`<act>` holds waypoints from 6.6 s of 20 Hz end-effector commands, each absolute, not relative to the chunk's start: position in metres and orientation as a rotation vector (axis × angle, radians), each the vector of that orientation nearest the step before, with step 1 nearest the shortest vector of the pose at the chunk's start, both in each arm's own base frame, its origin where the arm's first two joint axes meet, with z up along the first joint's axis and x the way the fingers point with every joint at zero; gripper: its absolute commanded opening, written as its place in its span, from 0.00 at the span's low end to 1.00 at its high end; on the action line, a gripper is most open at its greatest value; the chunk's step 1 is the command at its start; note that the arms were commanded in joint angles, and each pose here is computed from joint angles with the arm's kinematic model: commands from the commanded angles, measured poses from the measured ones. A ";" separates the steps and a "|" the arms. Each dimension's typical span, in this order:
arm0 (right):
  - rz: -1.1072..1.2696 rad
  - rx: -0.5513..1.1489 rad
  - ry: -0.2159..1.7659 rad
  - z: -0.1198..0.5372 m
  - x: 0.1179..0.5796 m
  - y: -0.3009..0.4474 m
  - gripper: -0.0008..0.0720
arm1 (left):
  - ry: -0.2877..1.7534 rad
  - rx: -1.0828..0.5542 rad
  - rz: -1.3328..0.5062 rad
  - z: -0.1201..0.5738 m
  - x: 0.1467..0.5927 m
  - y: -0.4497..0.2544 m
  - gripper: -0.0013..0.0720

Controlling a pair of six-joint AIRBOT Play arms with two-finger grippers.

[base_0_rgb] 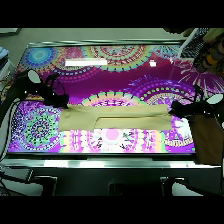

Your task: Fold the clothes and pants, and hang the long-sleeved shirts on hangers.

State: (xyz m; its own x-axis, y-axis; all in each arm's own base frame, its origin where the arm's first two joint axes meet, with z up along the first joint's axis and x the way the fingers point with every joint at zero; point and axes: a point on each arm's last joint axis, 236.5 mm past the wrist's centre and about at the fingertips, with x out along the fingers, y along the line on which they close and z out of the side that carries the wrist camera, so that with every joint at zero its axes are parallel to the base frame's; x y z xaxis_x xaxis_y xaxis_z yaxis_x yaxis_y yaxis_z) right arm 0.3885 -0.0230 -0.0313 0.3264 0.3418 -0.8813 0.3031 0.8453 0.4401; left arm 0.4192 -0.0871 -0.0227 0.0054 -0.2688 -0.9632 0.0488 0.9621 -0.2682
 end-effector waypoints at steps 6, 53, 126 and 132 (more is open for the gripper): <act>-0.005 0.710 1.184 -0.049 0.425 -0.025 0.05 | 1.560 -0.252 -0.298 -0.043 0.456 -0.107 0.04; 0.212 0.885 1.532 -0.123 0.405 -0.012 0.70 | 1.328 -0.328 -0.129 0.056 0.489 -0.056 0.75; 0.388 0.758 1.386 0.035 0.396 0.354 0.48 | 1.150 -0.275 -0.328 0.203 0.380 -0.115 0.04; 0.531 0.691 1.369 0.077 0.372 0.355 0.69 | 1.150 -0.275 -0.327 0.203 0.380 -0.115 0.04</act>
State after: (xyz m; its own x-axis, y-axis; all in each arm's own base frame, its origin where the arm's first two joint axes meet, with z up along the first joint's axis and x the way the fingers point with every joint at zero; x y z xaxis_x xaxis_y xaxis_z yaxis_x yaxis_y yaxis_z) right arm 0.3820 0.3576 0.0581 0.1463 0.6931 -0.7058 0.1203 0.6958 0.7081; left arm 0.3801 -0.1157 0.2032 0.3703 -0.3907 -0.8427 0.1125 0.9194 -0.3768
